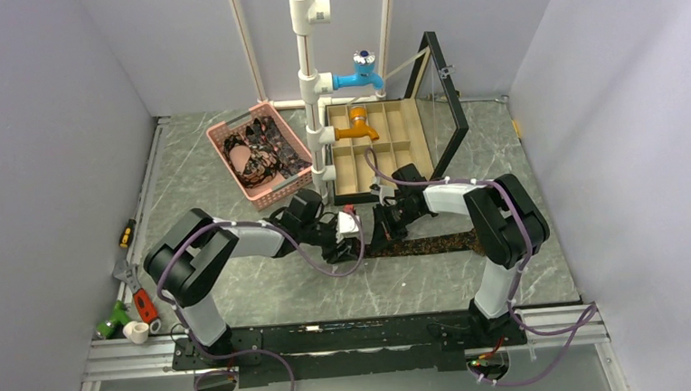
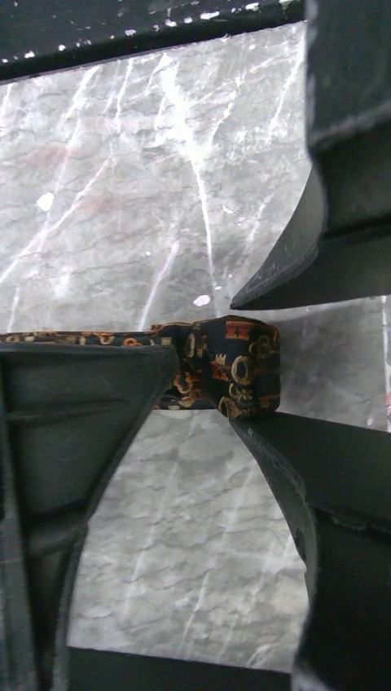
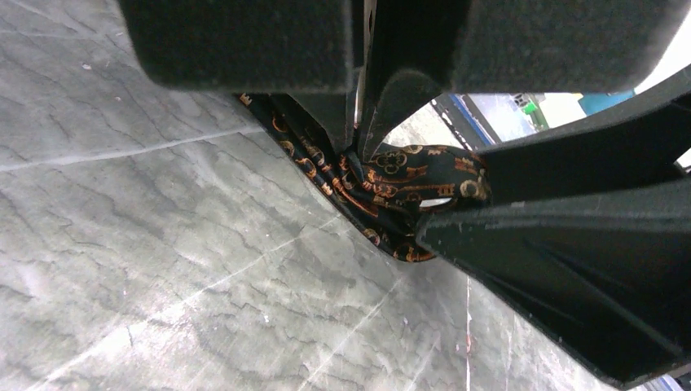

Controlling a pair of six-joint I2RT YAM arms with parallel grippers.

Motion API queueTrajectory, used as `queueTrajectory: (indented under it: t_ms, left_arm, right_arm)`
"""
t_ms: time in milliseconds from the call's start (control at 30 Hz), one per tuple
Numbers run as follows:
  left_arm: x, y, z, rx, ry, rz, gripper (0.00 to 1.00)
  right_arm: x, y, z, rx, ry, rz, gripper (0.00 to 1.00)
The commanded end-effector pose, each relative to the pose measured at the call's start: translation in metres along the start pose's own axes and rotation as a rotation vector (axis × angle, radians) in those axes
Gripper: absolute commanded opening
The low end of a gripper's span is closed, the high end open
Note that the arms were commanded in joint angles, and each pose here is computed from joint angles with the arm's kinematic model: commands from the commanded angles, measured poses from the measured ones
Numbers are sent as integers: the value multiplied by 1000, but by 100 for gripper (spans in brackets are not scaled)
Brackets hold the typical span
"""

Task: Roll the ties
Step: Roll the tie at the center of the board.

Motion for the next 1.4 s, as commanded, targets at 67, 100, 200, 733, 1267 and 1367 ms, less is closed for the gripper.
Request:
queueTrajectory:
  t_ms: [67, 100, 200, 733, 1267, 1367]
  left_arm:
    - [-3, -14, 36, -97, -29, -30, 47]
    - [-6, -17, 37, -98, -29, -37, 46]
    - [-9, -26, 37, -91, -27, -41, 46]
    - [6, -28, -40, 217, 32, 132, 42]
    - [0, -24, -42, 254, 75, 109, 41]
    - [-1, -24, -42, 253, 76, 108, 41]
  right_arm:
    - [-18, -3, 2, 0, 36, -85, 0]
    - [-18, -3, 3, -2, 37, -86, 0]
    - [-17, -3, 4, -9, 37, -83, 0]
    - [13, 16, 12, -71, 86, 7, 11]
    - [27, 25, 20, -111, 9, 91, 43]
    - [24, 18, 20, -97, 5, 90, 43]
Point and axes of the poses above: each gripper's point midway between its finger pads, its own y axis back along the fingers, its own x axis along the line the jaws close on, z = x × y, the point moved 3 cm from there along y, back along the fingers, and after that the axes turned 11 degrees about y, right-handed, at the moved point
